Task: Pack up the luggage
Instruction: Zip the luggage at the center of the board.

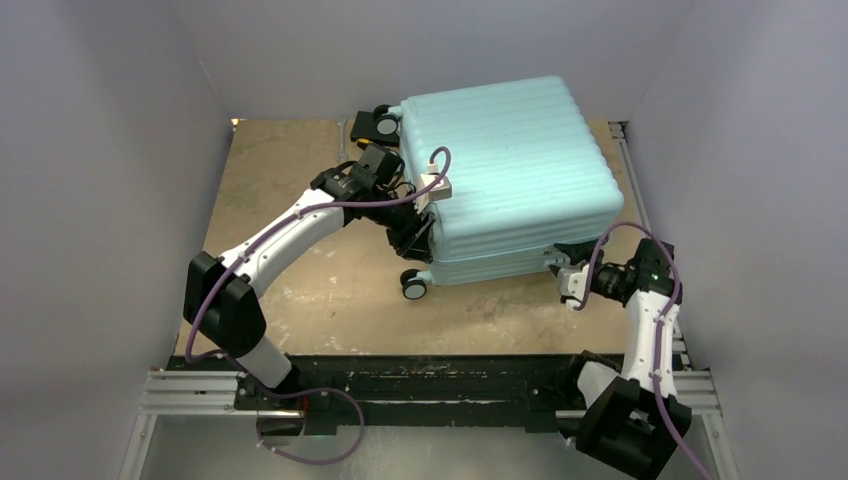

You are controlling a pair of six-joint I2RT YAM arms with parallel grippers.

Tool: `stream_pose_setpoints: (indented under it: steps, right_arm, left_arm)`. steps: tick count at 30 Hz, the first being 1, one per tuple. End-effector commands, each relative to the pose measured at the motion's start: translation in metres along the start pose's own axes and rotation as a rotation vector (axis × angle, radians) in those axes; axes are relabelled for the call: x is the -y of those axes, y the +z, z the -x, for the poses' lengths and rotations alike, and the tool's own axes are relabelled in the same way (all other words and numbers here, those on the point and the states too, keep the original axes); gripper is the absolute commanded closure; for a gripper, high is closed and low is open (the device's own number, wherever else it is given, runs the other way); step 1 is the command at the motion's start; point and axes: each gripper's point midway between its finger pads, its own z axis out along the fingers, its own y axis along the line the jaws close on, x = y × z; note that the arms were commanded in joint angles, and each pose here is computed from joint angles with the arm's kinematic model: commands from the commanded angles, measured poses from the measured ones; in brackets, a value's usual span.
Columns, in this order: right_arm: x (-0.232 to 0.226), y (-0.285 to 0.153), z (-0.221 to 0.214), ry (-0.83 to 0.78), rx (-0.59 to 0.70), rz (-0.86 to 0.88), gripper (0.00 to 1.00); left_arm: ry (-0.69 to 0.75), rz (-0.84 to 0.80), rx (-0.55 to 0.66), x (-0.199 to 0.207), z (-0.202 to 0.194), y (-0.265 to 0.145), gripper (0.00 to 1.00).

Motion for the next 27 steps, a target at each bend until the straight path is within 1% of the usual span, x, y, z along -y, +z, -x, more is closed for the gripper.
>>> stream_pose_setpoints:
  steps: [1, 6, 14, 21, 27]
  right_arm:
    - [0.044, 0.012, 0.014, -0.502, 0.023, -0.056, 0.49]
    - [0.051, 0.015, 0.003, -0.458, -0.019, -0.044, 0.57]
    - [0.027, 0.011, -0.008, -0.455, -0.096, 0.056, 0.55]
    - [0.018, 0.006, -0.013, -0.451, -0.146, 0.087, 0.63]
    - [0.022, 0.008, -0.011, -0.454, -0.128, 0.056, 0.64]
  left_arm:
    - [0.136, -0.002, 0.164, 0.001, 0.053, -0.016, 1.00]
    - [0.130, -0.001, 0.159, 0.000, 0.051, -0.014, 1.00]
    - [0.127, -0.004, 0.158, 0.000, 0.050, -0.013, 1.00]
    - [0.139, -0.010, 0.171, 0.004, 0.053, -0.018, 1.00]
    - [0.168, -0.019, 0.199, 0.015, 0.061, -0.027, 1.00]
